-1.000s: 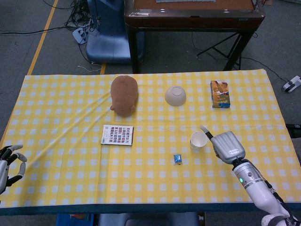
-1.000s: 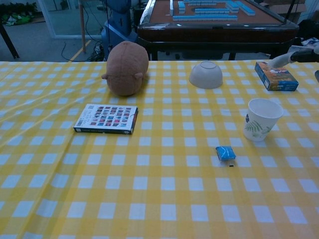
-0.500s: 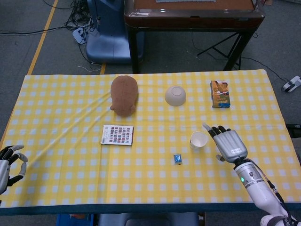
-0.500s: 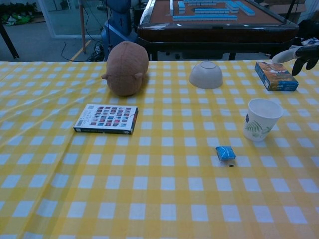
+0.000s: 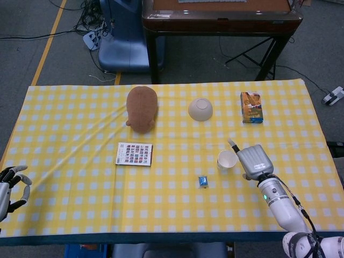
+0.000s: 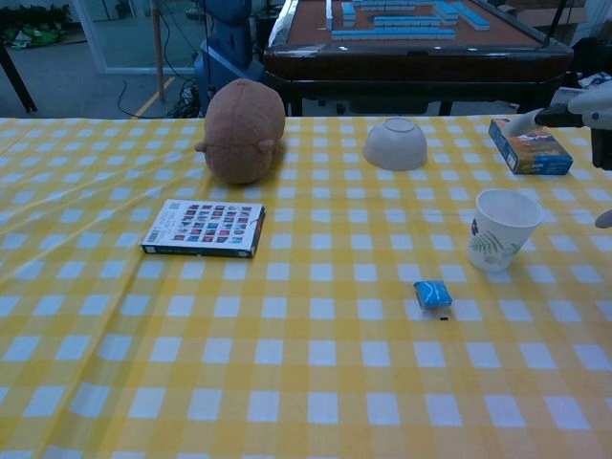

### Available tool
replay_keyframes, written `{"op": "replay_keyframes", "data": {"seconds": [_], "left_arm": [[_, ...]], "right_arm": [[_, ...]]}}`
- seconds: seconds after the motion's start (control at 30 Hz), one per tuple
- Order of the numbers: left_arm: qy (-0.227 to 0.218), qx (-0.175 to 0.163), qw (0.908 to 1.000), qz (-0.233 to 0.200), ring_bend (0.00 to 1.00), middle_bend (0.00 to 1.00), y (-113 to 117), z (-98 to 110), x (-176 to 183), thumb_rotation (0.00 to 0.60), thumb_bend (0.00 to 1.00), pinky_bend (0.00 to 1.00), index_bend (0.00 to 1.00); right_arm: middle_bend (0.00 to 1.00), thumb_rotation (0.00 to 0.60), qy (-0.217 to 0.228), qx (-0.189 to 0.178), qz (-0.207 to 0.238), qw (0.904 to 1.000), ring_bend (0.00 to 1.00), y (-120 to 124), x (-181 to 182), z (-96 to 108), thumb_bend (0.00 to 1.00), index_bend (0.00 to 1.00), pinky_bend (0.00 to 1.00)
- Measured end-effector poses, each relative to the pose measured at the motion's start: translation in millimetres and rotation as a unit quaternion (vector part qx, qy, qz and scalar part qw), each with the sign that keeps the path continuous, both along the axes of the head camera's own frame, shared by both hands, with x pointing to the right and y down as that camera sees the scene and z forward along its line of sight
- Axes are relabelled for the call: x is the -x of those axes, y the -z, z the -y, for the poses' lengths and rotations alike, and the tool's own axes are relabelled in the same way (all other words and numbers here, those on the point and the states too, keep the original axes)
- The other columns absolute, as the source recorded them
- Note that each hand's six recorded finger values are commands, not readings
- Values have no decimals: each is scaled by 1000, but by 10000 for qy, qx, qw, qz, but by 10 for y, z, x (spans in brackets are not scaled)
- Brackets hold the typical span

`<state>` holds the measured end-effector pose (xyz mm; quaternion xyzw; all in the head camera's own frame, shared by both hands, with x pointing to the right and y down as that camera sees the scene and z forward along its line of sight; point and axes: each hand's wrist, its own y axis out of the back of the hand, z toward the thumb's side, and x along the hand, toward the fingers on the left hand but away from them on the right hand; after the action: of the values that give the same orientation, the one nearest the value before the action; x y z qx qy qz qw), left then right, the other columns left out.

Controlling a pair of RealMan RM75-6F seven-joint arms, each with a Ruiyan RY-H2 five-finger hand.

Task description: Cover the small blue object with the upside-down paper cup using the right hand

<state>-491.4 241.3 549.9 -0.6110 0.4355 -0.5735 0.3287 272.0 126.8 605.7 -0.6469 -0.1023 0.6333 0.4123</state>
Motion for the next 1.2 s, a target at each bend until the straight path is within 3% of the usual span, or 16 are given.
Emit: {"op": "replay_keyframes", "data": {"seconds": [0.3,0.77,1.07,1.2], "left_arm": [[-1,-10,10000,-15,200,267,16,-5,1,600,491,469,644],[82,-26,9999,-71,201,266,45,-5,42,600,491,469,645],[102,-20,9999,-109,201,267,58,-6,57,600,491,470,644],[97,-4,9999,-121,201,267,59,-9,56,600,491,469,644]], "right_arm": [[1000,600,5,137,-59,9999,1000,-186,148,51,0,188,988],[1000,600,51,279,-95,9996,1000,-545,417,58,0,236,1000],[1000,600,-37,84,-41,9999,1000,-582,451,110,0,493,1000],[1000,600,-154,43,54,9999,1000,-583,428,120,0,550,1000]]}}
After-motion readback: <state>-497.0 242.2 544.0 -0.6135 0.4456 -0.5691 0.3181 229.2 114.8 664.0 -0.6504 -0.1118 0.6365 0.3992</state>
